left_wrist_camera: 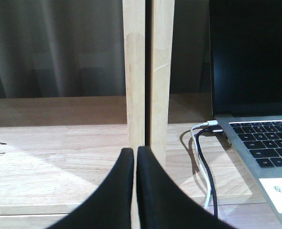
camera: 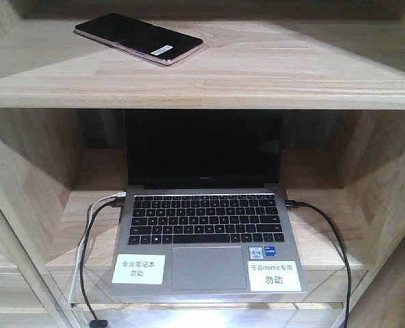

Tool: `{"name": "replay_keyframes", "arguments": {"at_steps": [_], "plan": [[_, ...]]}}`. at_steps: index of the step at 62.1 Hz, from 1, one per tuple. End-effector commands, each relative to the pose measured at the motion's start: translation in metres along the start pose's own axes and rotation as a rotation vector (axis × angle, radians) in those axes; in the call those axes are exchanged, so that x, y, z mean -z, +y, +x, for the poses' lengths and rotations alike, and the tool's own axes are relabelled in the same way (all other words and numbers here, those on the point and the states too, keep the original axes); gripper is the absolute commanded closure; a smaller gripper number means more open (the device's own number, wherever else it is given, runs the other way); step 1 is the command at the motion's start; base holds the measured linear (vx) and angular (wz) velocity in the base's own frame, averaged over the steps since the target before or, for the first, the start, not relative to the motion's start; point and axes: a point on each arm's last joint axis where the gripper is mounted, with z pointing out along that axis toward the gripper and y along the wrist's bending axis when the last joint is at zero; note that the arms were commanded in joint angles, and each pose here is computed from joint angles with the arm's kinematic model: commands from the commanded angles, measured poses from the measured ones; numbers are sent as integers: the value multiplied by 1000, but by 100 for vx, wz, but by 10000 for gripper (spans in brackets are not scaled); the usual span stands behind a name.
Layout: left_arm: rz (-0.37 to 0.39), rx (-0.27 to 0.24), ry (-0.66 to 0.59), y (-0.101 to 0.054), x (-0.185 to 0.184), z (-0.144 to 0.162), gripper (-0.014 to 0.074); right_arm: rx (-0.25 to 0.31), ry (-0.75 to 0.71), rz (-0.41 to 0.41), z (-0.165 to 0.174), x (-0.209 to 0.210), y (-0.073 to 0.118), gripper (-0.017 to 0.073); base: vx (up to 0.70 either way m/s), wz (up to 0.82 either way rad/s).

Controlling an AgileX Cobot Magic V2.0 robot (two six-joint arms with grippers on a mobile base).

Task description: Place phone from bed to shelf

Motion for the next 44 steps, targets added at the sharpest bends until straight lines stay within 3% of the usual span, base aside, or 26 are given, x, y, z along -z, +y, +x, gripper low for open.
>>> {"name": "replay_keyframes", "arguments": {"at_steps": [1,44], "plan": [[-4,12,-77,1,0,-6,593,20,-77,9,-5,0,-1,564,0,0],[-4,12,-77,1,0,-6,593,20,-75,9,-5,0,-1,564,0,0]]}}
